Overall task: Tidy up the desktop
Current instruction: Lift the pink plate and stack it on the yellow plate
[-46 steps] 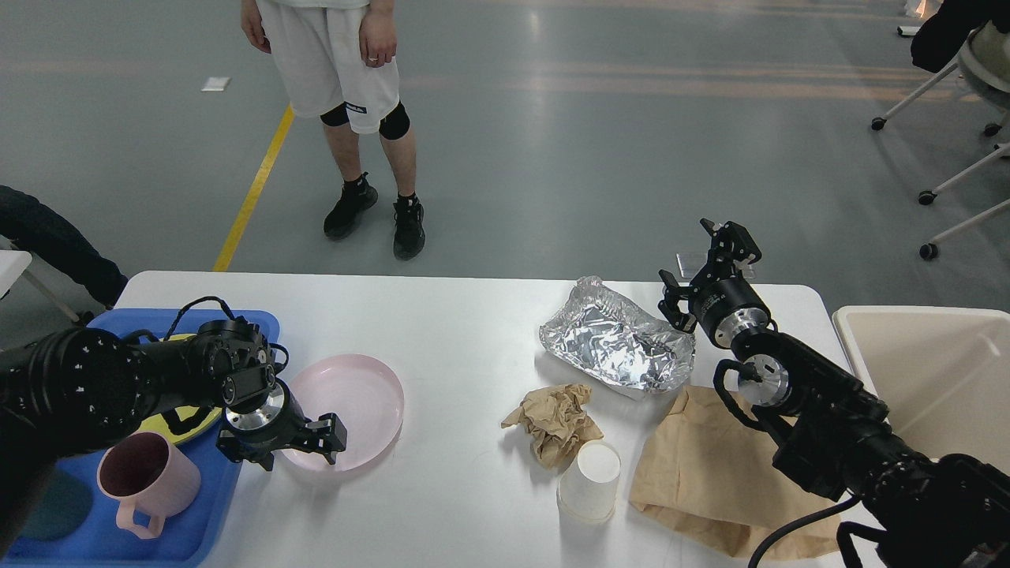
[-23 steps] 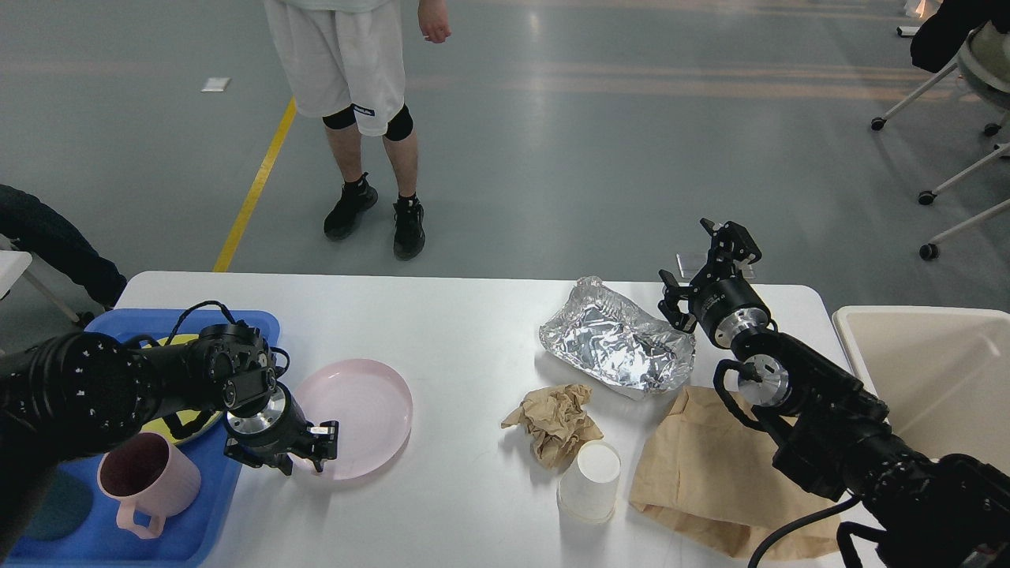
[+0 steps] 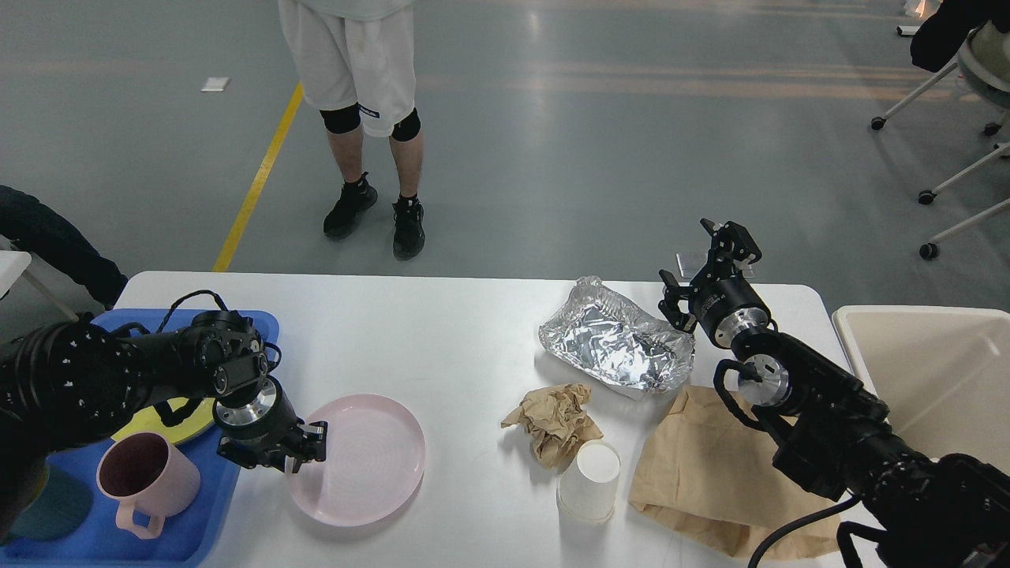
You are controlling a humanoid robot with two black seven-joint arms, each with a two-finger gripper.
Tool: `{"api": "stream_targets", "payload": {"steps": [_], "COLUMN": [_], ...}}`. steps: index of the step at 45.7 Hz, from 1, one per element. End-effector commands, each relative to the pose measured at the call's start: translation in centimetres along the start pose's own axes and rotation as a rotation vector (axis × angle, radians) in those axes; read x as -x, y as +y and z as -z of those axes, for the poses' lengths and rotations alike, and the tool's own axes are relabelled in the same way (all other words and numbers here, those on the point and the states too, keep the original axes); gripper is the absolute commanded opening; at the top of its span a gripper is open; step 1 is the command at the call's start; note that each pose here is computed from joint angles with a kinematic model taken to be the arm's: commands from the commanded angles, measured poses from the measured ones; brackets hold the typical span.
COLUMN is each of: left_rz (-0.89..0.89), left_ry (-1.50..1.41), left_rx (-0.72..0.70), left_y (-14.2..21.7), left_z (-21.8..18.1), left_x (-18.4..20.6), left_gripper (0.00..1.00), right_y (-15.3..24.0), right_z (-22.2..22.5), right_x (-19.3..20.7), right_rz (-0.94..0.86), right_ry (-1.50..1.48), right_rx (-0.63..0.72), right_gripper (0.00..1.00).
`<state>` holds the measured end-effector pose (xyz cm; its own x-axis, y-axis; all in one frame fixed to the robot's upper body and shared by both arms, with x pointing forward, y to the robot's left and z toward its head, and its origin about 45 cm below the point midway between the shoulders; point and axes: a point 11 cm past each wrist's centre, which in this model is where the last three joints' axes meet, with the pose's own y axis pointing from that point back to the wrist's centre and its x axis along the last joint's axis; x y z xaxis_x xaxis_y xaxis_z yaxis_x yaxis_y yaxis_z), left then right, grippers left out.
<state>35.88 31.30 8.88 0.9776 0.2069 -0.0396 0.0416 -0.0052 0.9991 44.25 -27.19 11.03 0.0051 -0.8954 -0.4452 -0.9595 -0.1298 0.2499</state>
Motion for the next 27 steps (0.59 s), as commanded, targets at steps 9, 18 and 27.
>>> {"api": "stream_targets", "payload": {"steps": [9,18,27], "left_rz": [0.005,-0.040,-0.150], "left_ry": [-0.002,0.038,0.196], "left_rx": [0.061,0.082,0.074], "left_y": [5.5,10.8,14.5], "left_z": [-1.4,0.4,7.9], "left_x": [-2.6,-5.0,-6.8], "left_gripper": [0.00,0.00,0.00], "right_y": [0.0,0.0,0.0], "right_z": [0.0,0.0,0.0], "right_x": [0.0,0.0,0.0], "right_rz": [0.000,0.000,0.000], "right_ry": [0.000,0.001,0.000], "right_rx": [0.000,0.000,0.000], "right_gripper": [1.00,1.00,1.00]}}
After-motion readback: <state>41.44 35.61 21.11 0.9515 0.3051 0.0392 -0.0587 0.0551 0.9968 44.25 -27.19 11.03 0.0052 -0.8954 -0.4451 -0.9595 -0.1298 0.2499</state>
